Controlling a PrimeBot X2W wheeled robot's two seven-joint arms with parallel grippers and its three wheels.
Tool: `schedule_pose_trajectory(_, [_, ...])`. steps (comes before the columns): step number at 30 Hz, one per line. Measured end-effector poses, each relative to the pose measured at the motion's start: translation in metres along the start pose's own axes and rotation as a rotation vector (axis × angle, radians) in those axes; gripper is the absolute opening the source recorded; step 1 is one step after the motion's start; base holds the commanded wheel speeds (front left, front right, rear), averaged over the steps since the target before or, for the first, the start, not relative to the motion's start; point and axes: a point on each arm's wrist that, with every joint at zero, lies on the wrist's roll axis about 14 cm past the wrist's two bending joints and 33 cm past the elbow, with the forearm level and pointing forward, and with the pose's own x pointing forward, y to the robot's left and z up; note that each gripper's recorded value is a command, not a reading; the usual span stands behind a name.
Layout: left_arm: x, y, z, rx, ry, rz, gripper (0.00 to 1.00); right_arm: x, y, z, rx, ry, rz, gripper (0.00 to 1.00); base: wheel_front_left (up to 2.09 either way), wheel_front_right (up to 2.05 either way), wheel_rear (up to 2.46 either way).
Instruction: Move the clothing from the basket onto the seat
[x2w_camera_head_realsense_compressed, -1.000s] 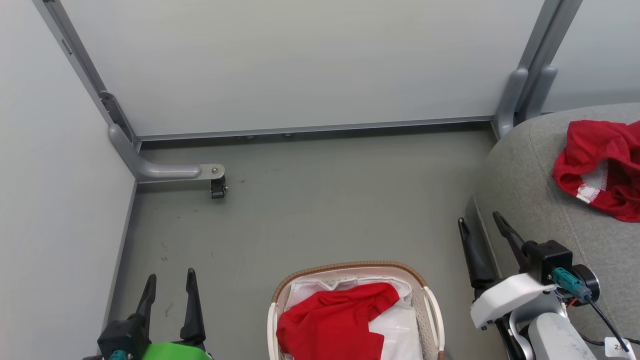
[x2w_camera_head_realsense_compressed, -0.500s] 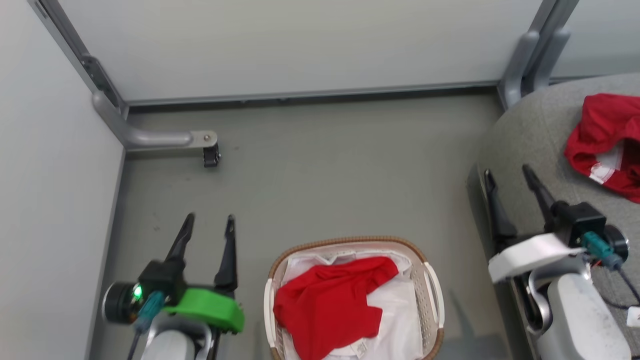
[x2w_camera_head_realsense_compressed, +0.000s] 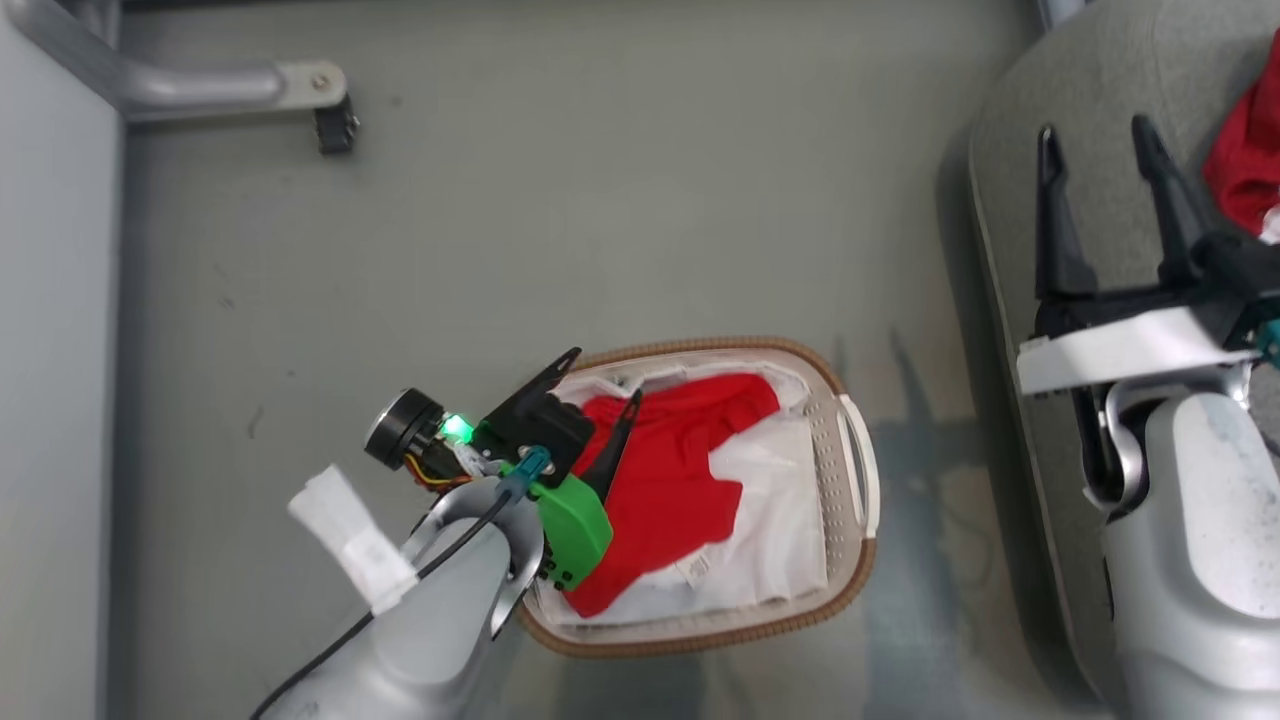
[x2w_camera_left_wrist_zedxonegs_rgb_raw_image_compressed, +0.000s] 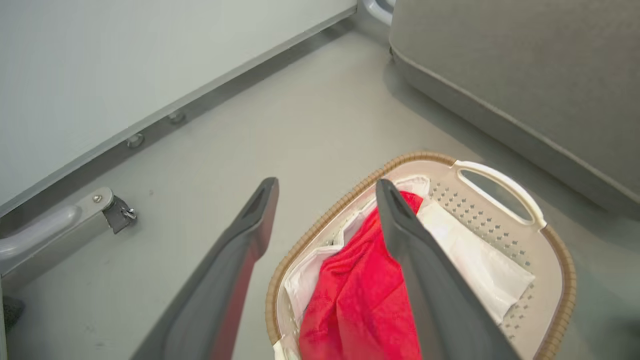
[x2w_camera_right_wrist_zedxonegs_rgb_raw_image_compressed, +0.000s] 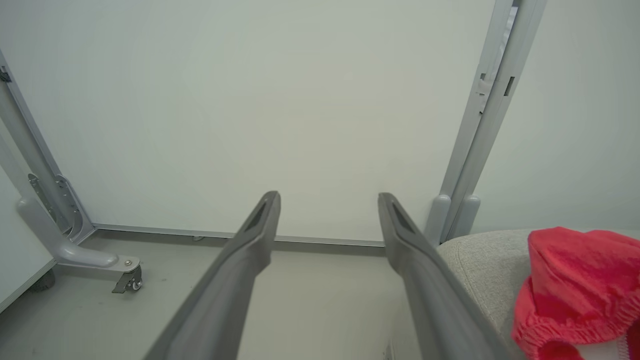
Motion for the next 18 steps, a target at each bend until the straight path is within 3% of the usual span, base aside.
schedule_pose_trajectory(6, [0.026, -0.022, -0.067, 0.015, 0.204, -0.146, 1.0, 0.02, -0.011, -0.019, -0.016, -0.006, -0.019, 1.0, 0.0, 0.0, 0.0])
schedule_pose_trajectory(18, [0.056, -0.071, -0.16, 0.015, 0.397, -0.398, 1.0, 0.041, -0.031, -0.076, -0.072, 0.037, -0.039, 1.0, 0.0, 0.0, 0.0])
